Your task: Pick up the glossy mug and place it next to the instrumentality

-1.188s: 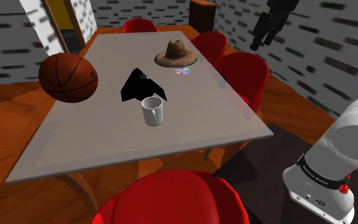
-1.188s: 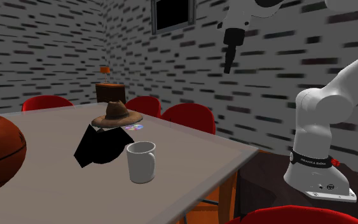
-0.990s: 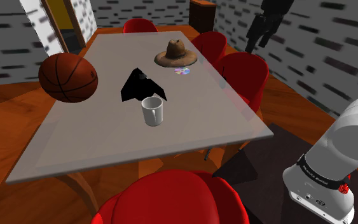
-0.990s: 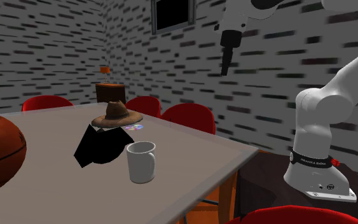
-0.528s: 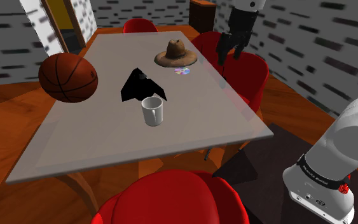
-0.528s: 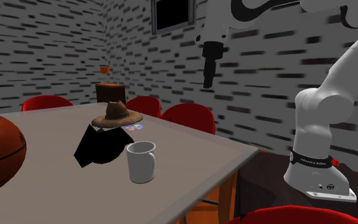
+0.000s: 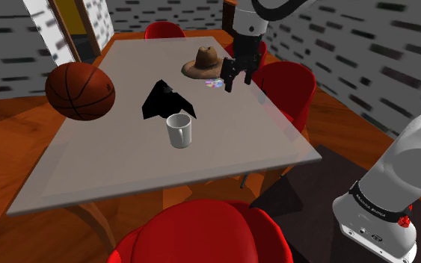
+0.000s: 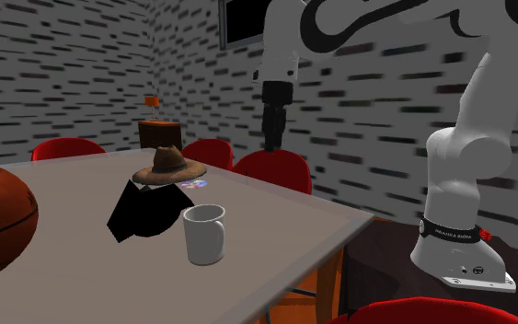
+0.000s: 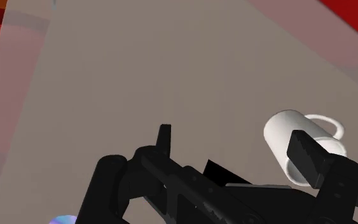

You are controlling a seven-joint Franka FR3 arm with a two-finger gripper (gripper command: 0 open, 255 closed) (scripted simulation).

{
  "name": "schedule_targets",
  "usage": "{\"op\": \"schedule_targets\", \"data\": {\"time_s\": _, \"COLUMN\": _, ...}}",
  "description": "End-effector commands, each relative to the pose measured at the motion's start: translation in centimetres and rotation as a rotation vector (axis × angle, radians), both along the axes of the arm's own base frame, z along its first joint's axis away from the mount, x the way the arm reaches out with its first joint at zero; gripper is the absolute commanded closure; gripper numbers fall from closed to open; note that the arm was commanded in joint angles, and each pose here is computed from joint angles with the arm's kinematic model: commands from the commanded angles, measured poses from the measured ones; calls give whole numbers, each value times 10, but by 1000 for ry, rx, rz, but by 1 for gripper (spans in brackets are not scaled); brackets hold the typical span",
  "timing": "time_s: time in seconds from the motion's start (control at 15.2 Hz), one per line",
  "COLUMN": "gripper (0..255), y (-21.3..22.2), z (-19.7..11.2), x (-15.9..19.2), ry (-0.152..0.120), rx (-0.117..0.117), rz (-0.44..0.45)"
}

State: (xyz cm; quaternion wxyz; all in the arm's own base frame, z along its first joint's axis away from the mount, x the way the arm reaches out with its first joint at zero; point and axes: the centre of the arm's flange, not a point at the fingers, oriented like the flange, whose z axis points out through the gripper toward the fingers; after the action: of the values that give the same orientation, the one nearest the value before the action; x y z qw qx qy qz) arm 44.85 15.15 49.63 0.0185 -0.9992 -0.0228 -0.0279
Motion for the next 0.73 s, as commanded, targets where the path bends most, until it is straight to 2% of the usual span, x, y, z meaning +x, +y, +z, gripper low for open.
{"op": "schedule_targets", "data": {"time_s": 0.0, "gripper": 0, "y": 18, "z": -13, "x": 15, "ry": 11, "rx": 3, "rz": -1}}
{"op": "schedule_targets", "data": {"time_s": 0.66, "gripper": 0, "y": 103, "z": -84, "x": 93, "ry": 67, "rx": 11, "rz": -4}}
